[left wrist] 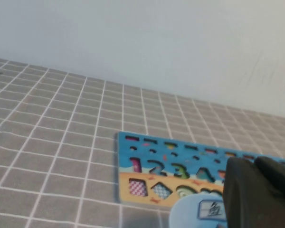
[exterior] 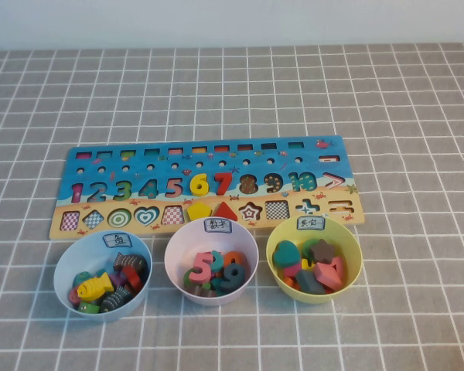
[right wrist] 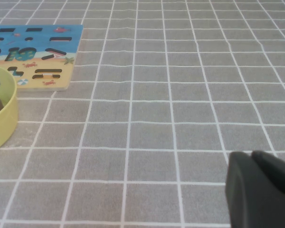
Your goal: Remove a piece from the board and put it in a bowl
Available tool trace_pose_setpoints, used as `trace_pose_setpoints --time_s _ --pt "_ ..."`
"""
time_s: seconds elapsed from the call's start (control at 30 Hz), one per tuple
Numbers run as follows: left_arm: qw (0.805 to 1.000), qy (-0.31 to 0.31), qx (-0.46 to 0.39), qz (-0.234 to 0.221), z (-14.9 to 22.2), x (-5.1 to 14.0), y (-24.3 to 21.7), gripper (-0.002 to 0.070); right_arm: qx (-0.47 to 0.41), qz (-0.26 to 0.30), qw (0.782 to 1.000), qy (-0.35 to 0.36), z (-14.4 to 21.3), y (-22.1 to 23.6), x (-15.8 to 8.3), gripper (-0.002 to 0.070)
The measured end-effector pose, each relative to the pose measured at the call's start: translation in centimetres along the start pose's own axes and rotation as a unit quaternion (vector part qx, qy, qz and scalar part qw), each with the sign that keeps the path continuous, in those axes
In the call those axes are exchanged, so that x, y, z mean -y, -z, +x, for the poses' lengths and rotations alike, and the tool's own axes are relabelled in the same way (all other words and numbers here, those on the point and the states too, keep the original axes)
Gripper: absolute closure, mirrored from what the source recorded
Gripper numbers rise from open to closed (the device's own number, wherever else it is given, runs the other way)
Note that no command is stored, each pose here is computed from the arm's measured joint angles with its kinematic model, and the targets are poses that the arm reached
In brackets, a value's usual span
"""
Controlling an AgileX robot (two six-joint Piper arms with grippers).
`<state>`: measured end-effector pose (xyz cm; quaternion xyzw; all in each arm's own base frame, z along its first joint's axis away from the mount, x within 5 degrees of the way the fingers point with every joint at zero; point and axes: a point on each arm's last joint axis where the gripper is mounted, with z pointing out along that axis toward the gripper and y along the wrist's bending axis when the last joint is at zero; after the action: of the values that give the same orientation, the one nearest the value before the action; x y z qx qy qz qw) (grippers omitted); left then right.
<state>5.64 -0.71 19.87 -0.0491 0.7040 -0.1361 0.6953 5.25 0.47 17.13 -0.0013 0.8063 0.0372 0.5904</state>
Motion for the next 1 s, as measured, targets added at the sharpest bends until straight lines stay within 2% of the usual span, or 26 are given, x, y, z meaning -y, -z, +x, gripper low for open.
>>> trace_pose_setpoints --time_s 0.13,0.27,0.4,0.57,0.7,0.83,1.0 --pt "0.998 0.056 0.003 0.002 -0.2 0.1 0.0 0.0673 0.0 0.0 1.0 0.0 0.0 0.0 0.0 0.0694" --pt "0.997 0.077 -0.029 -0.003 -2.9 0.9 0.5 0.0675 0.0 0.0 1.0 0.0 0.0 0.0 0.0 0.0694" --pt "0.99 0.076 -0.118 -0.029 -6.1 1.9 0.0 0.0675 0.0 0.0 1.0 0.0 0.0 0.0 0.0 0.0694" --pt "0.965 0.075 -0.241 -0.066 -8.9 2.7 -2.3 0.0676 0.0 0.0 1.0 0.0 0.0 0.0 0.0 0.0694" --pt "0.939 0.045 -0.33 -0.082 -10.3 3.2 -5.1 0.0676 0.0 0.0 1.0 -0.001 0.0 0.0 0.0 0.0694" --pt "0.916 0.02 -0.394 -0.074 -11.2 3.7 -8.5 0.0676 0.0 -0.001 1.0 -0.001 0.0 0.0 0.0 0.0694" --pt "0.896 0.005 -0.443 -0.043 -11.6 4.4 -13.6 0.0676 0.0 -0.001 1.0 -0.001 0.0 0.0 0.0 0.0694"
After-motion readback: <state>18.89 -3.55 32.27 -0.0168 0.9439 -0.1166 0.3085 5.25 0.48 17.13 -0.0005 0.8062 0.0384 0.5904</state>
